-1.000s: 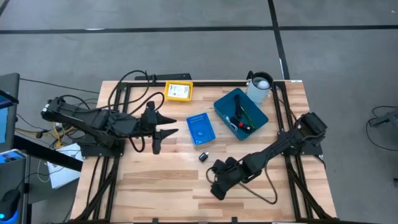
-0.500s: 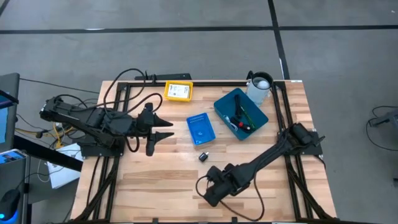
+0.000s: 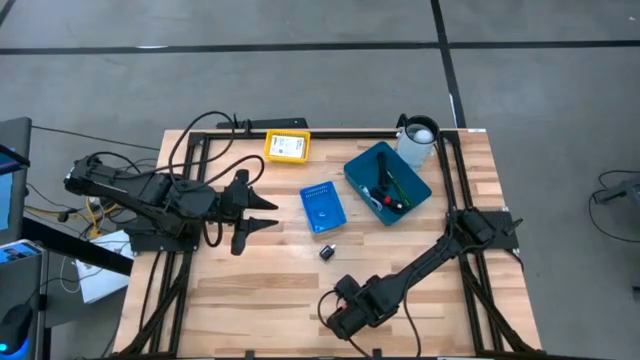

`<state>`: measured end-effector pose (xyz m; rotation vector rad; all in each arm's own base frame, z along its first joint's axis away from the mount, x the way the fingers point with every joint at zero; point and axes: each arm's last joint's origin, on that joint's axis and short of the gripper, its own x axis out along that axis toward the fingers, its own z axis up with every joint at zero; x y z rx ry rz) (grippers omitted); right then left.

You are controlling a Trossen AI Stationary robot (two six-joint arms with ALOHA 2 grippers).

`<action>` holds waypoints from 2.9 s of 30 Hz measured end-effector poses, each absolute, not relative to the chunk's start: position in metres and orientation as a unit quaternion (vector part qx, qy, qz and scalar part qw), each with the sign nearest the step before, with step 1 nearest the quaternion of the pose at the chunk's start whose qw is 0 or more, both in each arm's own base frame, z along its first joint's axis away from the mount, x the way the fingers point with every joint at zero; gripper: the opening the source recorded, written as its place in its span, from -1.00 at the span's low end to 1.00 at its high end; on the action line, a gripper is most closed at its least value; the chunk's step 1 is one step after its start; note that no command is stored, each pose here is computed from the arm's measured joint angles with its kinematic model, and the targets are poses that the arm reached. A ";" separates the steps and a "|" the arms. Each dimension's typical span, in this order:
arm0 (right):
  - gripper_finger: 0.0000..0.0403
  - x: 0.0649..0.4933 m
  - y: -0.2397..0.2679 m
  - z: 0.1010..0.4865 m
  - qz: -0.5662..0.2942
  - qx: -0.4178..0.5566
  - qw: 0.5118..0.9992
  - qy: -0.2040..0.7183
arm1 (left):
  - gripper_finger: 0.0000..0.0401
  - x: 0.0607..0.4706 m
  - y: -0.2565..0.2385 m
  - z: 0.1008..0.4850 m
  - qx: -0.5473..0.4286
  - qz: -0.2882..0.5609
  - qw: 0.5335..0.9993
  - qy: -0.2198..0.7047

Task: Pick and place items into bin
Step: Put the pink charger adapter into the blue bin

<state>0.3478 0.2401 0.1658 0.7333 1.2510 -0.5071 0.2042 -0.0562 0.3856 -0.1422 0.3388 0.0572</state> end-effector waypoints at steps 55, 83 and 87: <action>-0.12 0.374 0.193 0.163 -0.222 0.292 0.725 0.582 | -0.21 0.204 -0.059 0.385 -0.097 -0.007 0.979 0.178; -0.05 0.407 0.006 0.219 -0.275 0.234 0.781 0.510 | -0.21 0.204 -0.058 0.384 -0.099 -0.006 0.978 0.182; -0.04 0.409 -0.002 0.219 -0.277 0.231 0.785 0.503 | -0.21 0.204 -0.058 0.384 -0.098 -0.006 0.978 0.182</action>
